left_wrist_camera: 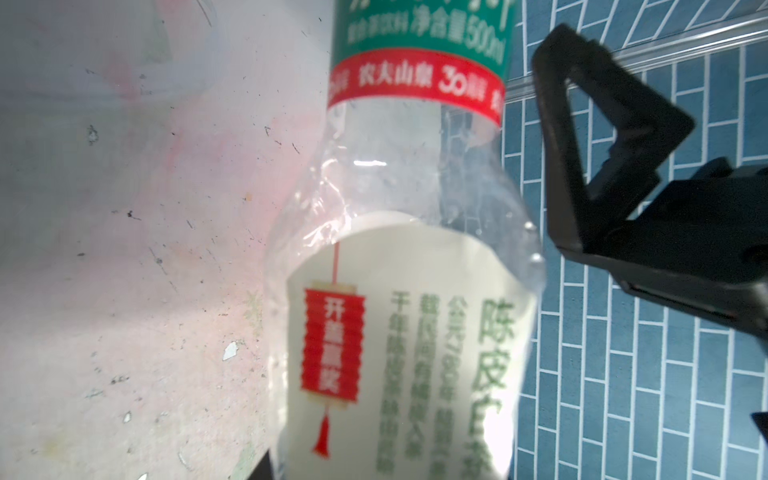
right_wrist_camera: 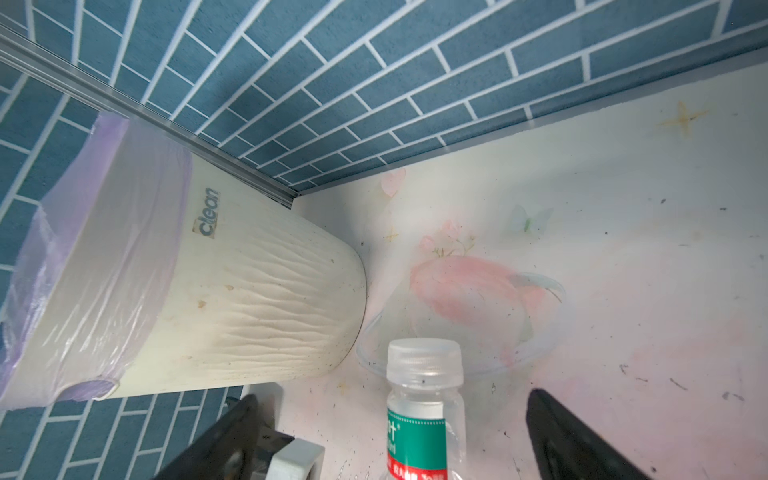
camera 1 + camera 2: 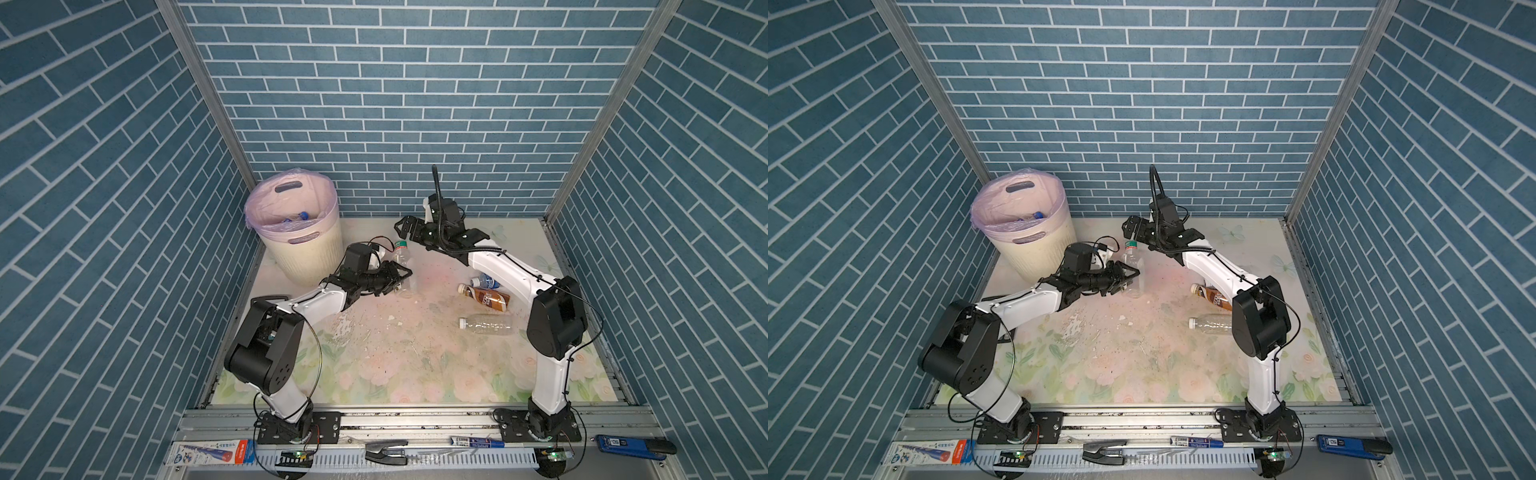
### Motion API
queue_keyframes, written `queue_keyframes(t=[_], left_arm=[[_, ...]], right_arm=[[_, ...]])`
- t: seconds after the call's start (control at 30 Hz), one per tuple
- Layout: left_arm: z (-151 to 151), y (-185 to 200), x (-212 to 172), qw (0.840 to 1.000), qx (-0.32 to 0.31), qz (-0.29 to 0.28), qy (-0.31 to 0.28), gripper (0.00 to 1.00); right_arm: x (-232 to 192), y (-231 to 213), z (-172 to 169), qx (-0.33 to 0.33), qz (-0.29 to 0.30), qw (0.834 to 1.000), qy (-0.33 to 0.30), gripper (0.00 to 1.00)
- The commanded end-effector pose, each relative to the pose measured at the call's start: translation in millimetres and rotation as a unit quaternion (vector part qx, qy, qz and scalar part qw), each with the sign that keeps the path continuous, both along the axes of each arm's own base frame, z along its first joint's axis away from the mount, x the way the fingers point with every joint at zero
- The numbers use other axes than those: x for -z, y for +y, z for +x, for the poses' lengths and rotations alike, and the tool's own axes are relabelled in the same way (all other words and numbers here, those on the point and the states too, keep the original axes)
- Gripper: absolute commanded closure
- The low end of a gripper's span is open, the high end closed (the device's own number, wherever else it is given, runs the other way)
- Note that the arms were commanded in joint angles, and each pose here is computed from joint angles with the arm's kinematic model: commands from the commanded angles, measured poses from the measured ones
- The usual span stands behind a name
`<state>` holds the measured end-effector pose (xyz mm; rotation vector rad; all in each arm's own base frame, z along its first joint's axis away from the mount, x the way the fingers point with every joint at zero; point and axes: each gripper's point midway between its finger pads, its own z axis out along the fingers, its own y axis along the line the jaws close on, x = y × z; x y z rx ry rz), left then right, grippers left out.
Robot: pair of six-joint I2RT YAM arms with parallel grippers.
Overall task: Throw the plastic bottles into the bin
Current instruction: 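Carry the tea bottle with left gripper over the bin while right releases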
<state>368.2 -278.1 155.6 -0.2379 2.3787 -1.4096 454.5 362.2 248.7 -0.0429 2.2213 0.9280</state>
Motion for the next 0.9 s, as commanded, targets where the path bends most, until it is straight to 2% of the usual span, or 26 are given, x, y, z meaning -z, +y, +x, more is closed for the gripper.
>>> queue_keyframes(t=[0.0,0.27,0.53,0.63,0.87], left_arm=[[4.0,7.2,-12.6,0.998,0.011,0.041,-0.045,0.51],[15.8,25.5,-33.2,0.988,-0.022,0.104,-0.117,0.51],[29.9,35.3,-86.2,0.97,-0.052,0.127,-0.2,0.52],[32.7,47.6,-116.0,0.953,-0.07,0.159,-0.249,0.52],[41.2,86.0,-197.7,0.891,-0.129,0.243,-0.361,0.51]], right_arm=[[-53.3,-17.9,-7.7,-0.016,-0.003,0.999,-0.042,0.01],[-68.9,-43.8,-15.4,-0.045,-0.014,0.995,-0.086,0.01],[-99.8,-55.7,-43.0,-0.085,-0.034,0.977,-0.193,0.01],[-112.3,-53.8,-60.5,-0.118,-0.026,0.967,-0.222,0.01],[-142.8,-46.9,-95.4,-0.183,-0.017,0.942,-0.281,0.01]])
